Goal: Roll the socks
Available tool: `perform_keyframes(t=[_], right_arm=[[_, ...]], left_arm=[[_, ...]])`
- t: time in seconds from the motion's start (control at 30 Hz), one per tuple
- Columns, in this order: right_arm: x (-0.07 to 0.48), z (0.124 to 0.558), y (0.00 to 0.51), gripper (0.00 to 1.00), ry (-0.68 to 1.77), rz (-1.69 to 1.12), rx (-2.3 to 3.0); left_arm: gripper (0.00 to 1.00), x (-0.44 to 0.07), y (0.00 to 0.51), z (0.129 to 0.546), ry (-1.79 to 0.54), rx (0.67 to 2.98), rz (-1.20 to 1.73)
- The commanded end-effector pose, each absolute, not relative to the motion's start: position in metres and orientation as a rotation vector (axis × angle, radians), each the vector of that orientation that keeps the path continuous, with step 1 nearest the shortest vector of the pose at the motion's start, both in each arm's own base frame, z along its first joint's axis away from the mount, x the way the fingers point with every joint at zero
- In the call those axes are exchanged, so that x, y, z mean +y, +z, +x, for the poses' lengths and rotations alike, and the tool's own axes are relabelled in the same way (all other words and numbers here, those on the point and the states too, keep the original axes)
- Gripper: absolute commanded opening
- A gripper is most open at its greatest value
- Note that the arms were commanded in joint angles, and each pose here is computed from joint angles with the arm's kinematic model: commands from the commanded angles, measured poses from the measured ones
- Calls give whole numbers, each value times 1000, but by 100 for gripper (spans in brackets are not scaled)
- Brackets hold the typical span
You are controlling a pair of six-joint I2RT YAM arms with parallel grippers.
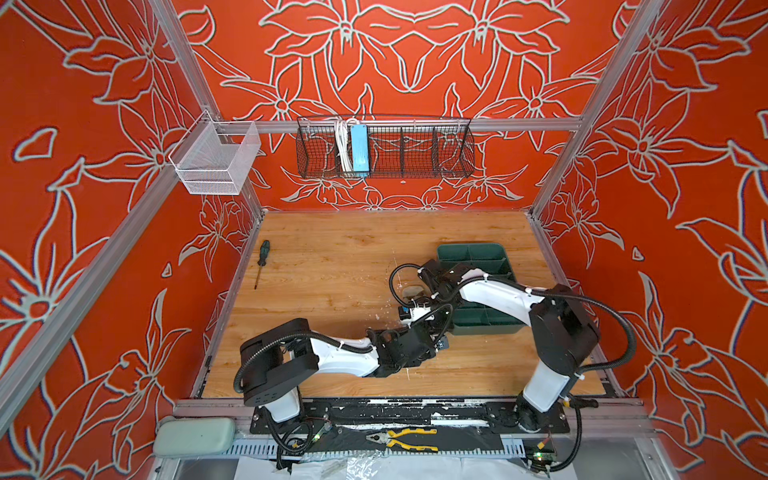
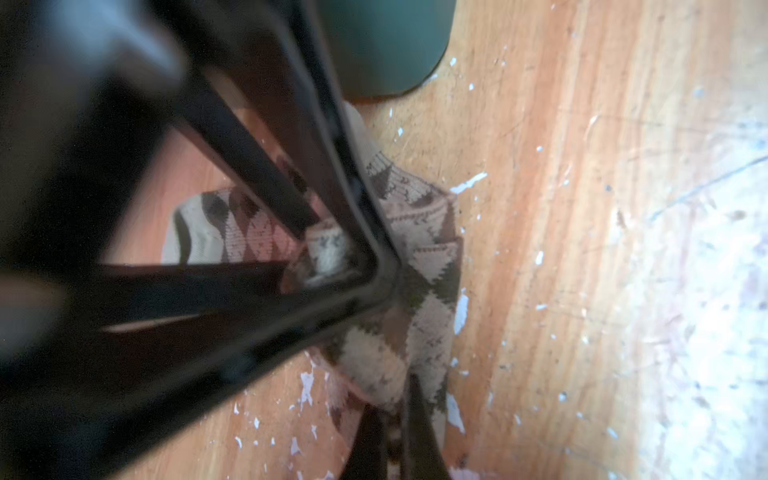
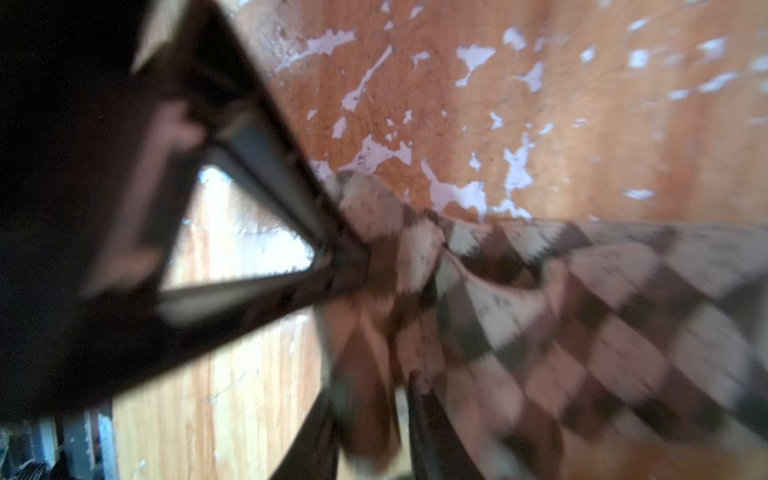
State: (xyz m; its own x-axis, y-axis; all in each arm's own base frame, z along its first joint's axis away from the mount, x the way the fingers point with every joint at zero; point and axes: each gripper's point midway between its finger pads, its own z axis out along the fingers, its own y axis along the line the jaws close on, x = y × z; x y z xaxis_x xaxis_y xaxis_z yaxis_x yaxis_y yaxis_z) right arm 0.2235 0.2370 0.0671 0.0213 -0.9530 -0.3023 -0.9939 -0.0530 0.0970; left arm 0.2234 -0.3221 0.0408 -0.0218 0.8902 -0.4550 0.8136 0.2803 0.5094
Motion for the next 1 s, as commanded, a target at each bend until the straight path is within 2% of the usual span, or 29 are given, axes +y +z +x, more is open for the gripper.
perform_keyframes(t=[0.0, 0.13, 0.3, 0.4, 0.47, 0.6, 0.67, 0.83, 0.97], right_arm=[[228, 226, 100, 30, 384, -2078, 1984], [206, 256, 146, 31, 196, -1814, 1955], [167, 310, 237, 32, -89, -1218, 1767], [157, 307, 281, 40, -120, -998, 1586], [164, 286, 290, 40, -70, -1063, 1489], [189, 210, 251, 41, 170, -1487, 1402], [190, 184, 227, 48, 215, -1630, 1423], [178, 168, 173, 60, -64, -1894, 1431], [204, 165, 151, 66, -68, -1934, 1339]], left_arm=[[0, -301, 18, 211, 161, 1950, 1656], [0, -298, 14, 207, 120, 2029, 1732], [0, -298, 16, 201, -37, 2220, 1772], [0, -299, 14, 194, -188, 2384, 1774], [0, -298, 11, 193, -254, 2474, 1770], [0, -300, 13, 203, -401, 2623, 1660], [0, -302, 16, 208, -492, 2676, 1610], [0, -303, 22, 219, -672, 2780, 1524], [0, -302, 20, 221, -750, 2862, 1527]])
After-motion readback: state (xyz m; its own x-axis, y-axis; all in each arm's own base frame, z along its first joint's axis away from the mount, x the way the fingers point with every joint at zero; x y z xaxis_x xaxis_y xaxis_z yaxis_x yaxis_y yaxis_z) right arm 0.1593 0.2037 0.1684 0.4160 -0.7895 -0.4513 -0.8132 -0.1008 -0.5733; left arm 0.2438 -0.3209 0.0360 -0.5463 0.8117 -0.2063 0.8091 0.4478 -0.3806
